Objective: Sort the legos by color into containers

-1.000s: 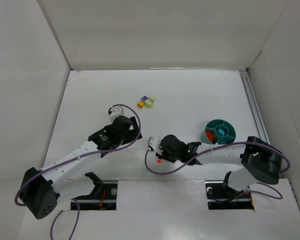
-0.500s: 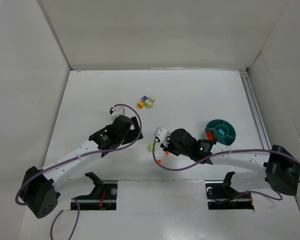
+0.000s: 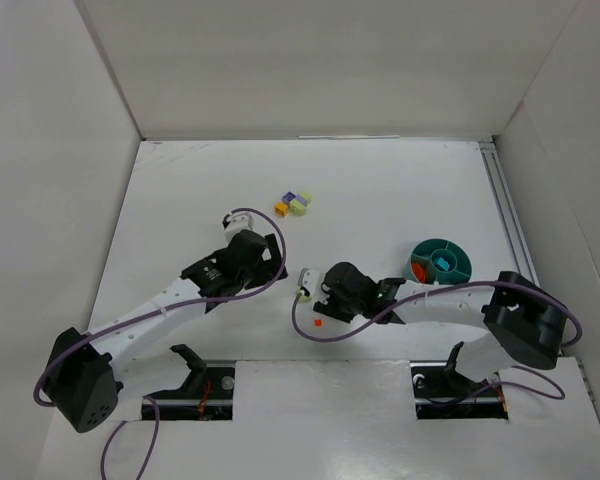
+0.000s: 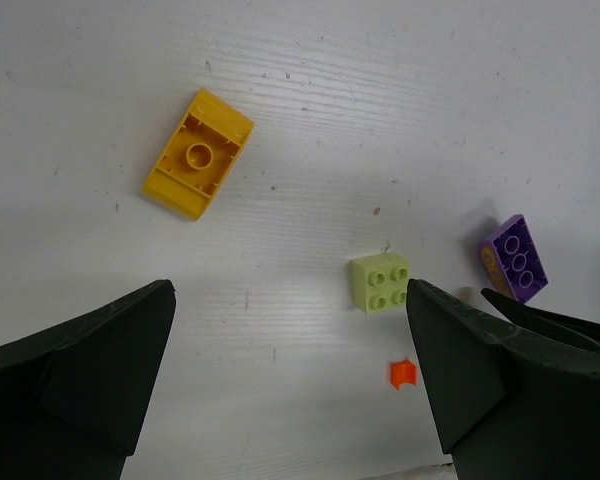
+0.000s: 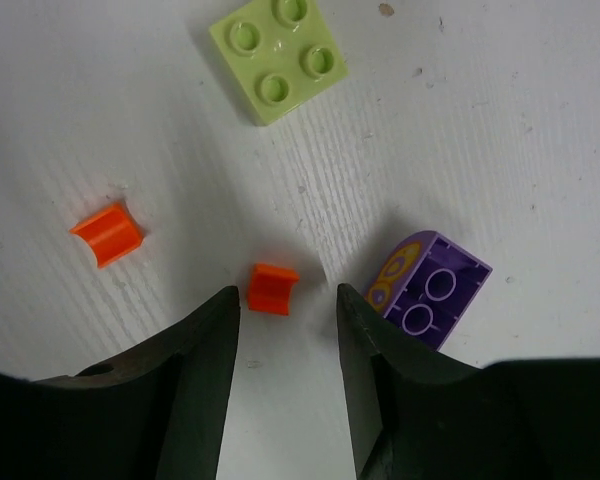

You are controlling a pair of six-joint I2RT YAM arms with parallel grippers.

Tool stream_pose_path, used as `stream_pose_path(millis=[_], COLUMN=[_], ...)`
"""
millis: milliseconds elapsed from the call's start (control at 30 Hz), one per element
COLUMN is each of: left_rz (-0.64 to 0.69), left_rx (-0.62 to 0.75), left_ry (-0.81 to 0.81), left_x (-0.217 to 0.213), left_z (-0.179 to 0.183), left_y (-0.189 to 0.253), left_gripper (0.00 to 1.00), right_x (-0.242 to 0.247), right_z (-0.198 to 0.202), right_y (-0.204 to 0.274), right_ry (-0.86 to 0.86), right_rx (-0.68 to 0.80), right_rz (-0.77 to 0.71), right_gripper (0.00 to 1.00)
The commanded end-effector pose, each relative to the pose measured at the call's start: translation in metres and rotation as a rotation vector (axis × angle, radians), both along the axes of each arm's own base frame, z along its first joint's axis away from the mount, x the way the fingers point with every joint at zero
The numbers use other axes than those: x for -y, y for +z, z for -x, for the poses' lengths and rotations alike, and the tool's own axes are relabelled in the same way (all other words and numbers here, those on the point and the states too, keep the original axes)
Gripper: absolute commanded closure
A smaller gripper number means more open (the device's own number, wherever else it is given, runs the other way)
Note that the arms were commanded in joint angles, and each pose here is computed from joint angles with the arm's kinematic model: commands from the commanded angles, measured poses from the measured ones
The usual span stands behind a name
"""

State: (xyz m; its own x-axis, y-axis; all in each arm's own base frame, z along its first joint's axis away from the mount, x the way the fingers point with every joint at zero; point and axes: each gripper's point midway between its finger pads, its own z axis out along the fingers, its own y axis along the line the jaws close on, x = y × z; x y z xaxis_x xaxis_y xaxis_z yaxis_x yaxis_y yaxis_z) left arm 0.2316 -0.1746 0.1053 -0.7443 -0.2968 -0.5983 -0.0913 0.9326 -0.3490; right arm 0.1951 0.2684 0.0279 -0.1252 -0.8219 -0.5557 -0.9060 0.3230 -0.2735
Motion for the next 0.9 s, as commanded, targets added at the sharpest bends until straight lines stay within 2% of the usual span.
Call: stream_pose_path(millis=[0,200,567,867], left_rz=[0.027,0.015,0.020,0.020], left_rx=[0.044,0.039,0.035,0.035], left_ry=[-0.001,-0.008,-0.014,-0.014], left_x=[0.006,0.005,0.007,0.007], left_z=[-0.009,-0.009,-0.008,-0.008], left_y=[0.018,0.015,0.015,0.015], left_gripper=[0.00,0.00,0.00,0.00], right_x=[-0.017,-0.018,-0.020,-0.022], right_z=[-0.010,-0.015,-0.015,-0.017], right_y=[0.013,0.005,0.006,0.039], right_ry=[0.004,-0.016,-0.020,-0.019], right_rx=[0.030,0.019,0.007,0.060], right_rz=[-0.046,-0.037,-0.056,-0.146], right_gripper=[0.51,0.51,0.74,0.80])
